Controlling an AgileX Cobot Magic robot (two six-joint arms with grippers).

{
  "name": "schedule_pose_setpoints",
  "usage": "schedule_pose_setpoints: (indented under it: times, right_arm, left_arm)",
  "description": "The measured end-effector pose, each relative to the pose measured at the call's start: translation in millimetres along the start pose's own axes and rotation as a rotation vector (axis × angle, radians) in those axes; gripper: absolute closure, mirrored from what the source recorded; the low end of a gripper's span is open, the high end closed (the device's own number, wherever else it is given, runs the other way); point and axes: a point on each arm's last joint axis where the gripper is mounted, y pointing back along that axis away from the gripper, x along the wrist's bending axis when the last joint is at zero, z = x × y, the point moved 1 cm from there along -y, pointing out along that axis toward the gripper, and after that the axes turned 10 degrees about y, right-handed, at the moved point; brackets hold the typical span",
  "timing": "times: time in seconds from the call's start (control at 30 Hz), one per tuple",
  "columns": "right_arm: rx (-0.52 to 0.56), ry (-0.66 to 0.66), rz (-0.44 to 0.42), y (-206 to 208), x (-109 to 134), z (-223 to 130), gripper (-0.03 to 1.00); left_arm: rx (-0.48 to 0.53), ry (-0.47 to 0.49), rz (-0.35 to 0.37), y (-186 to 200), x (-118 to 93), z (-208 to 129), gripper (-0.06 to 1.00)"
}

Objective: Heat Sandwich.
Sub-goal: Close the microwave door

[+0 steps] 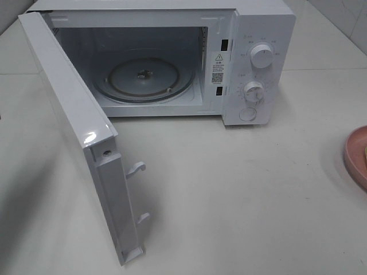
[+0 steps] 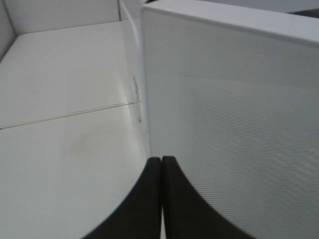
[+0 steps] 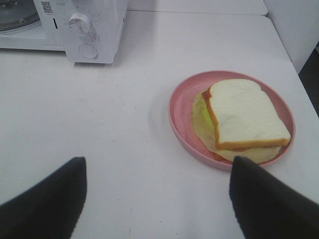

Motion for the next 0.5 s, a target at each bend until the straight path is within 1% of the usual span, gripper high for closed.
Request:
schedule_pose_setpoints:
  times: [0.03,0.07,0.1,0.13,0.27,0.3,0.37,0.43,0.5]
  right_arm:
    - [0.000,0.000,0.000,0,0,0,0.20]
    - [0.000,0.000,0.000,0,0,0,0.20]
    - [0.000,0.000,0.000,0,0,0,0.20]
    - [0.000,0.000,0.000,0,0,0,0.20]
    - [0.000,0.000,0.000,0,0,0,0.20]
    - [0.000,0.000,0.000,0,0,0,0.20]
    - [0.000,0.000,0.000,0,0,0,0.20]
    - [0.000,0.000,0.000,0,0,0,0.20]
    - [0.000,0.000,0.000,0,0,0,0.20]
  left_arm:
    - [0.010,-0.004,-0.019,-3,-4,-2,0.94]
    - [0.010,-0.004,-0.019,-3,-4,-2,0.94]
    - [0.016,-0.007,-0.034,-5,-7,-3,0.94]
    - [0.028,-0.011,-0.066,-11,-14,-7,0.94]
    - [0.047,-0.016,-0.106,-18,-23,-13,0.94]
    - [0.066,-0.022,-0.134,-22,-30,-17,0.94]
    - [0.074,-0.024,-0.145,-24,-32,-18,0.94]
    - [0.091,-0.029,-0.174,-29,-42,-22,0.94]
    - [0.104,-0.032,-0.177,-32,-45,-25,0.94]
